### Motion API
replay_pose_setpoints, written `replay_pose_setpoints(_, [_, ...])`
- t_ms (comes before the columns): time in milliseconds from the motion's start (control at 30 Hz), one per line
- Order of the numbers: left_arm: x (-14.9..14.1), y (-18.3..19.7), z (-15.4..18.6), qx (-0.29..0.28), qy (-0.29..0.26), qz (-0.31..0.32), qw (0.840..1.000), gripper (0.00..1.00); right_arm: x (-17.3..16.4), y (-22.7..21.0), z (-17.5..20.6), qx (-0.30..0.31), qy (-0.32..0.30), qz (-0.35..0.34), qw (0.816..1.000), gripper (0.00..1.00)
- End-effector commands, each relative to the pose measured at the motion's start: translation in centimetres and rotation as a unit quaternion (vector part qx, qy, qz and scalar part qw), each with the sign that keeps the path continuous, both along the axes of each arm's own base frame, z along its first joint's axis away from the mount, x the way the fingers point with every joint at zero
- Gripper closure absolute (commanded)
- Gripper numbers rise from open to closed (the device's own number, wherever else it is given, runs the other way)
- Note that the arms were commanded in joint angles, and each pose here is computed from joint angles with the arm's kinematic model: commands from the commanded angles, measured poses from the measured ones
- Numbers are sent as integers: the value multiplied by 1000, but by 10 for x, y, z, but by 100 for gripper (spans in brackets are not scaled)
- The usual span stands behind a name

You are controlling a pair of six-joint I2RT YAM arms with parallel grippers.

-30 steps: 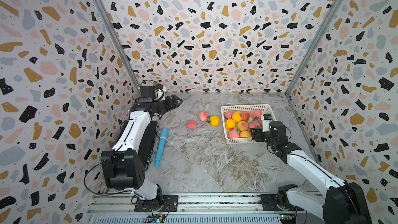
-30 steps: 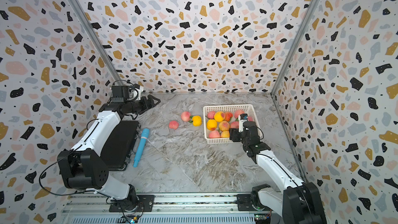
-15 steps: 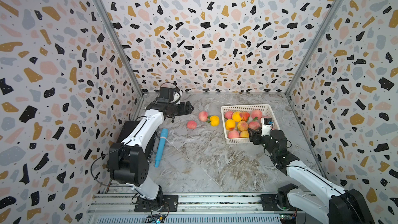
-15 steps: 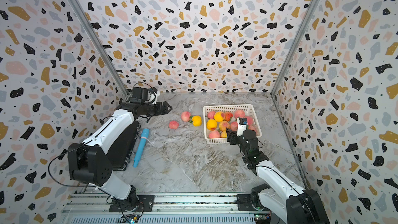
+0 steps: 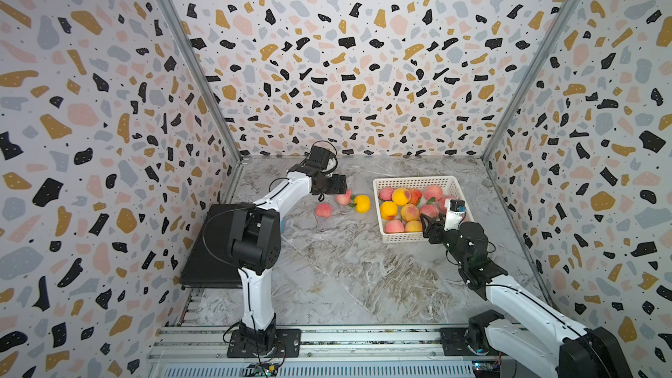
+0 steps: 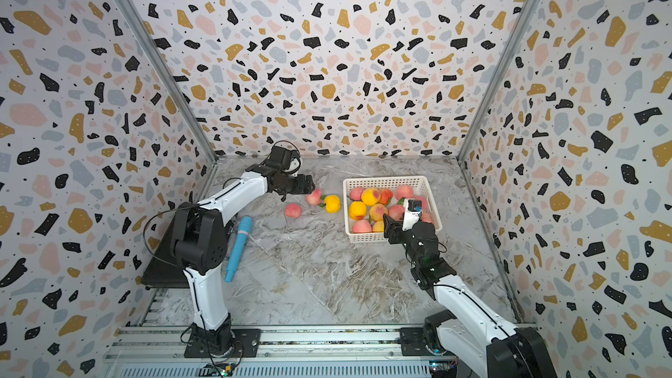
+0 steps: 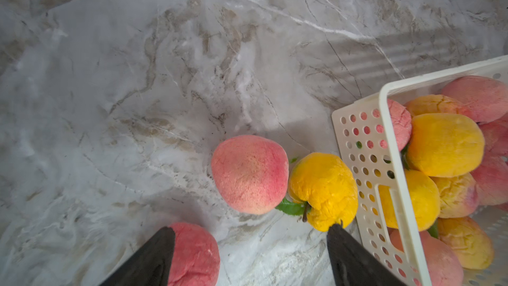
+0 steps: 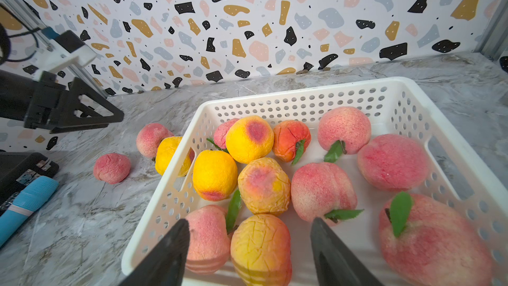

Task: Put the peaches into the basket
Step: Pick up the peach from the center of the board.

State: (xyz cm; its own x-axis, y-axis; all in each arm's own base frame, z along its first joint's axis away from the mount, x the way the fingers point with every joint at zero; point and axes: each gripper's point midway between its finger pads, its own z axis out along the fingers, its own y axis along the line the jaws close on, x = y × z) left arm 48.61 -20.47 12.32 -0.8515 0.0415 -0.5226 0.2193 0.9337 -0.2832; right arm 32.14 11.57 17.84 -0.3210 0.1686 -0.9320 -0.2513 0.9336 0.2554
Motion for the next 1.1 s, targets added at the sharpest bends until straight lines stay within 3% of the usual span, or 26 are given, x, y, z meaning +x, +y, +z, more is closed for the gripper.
replay_pose_setpoints(0, [14,-7,-4,3,-3,13,1000,12,1,2,5,10,-8,-1,1000,29])
replay_pose_setpoints(300, [31,-23,-27,13,14,8,1000,10,3,5,2,8,-1,4,1000,29])
replay_pose_setpoints(700, [25,-31,-46,25,33,1,999,11,4,4,-1,5,3,1,1000,29])
replay_pose_setpoints(1067, [23,-35,-60,35,44,0,998,23,4,4,-1,6,3,3,1000,29])
